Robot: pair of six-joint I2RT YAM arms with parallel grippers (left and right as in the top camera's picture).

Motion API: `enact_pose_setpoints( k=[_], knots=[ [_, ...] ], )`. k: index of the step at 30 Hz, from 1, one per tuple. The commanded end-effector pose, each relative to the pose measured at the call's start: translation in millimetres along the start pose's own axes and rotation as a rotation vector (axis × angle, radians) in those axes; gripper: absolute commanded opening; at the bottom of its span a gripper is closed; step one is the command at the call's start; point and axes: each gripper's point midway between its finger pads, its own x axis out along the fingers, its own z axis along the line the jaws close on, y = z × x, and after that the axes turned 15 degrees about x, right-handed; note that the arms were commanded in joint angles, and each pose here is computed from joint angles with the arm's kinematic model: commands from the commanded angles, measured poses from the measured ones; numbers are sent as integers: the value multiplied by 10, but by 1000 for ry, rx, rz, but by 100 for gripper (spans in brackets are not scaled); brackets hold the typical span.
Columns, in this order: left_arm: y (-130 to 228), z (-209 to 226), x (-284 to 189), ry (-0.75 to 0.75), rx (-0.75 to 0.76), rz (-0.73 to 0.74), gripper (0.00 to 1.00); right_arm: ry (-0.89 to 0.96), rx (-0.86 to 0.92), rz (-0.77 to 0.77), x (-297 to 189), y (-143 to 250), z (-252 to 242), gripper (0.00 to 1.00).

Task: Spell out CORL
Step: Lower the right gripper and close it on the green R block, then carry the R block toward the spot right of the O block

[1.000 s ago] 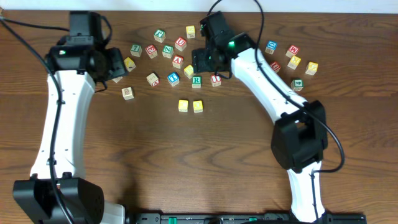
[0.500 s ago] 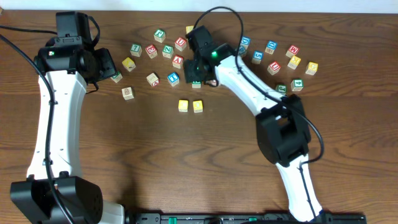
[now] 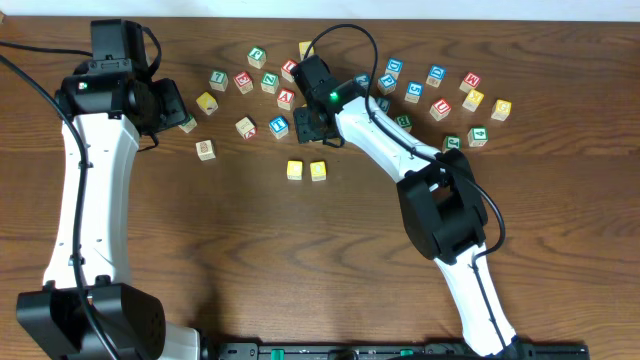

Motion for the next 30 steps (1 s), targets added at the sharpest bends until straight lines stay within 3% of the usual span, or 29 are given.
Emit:
enact_pose_setpoints(
  k=[1, 22, 30],
  knots=[
    [11, 22, 21, -13, -16, 10, 62, 29, -5, -22, 52, -22, -18, 51],
    [12, 22, 21, -12, -16, 10, 62, 27, 1, -28, -3, -61, -30, 27],
    [11, 22, 21, -12, -16, 10, 62, -11, 2, -77, -413, -205, 82, 23]
  ],
)
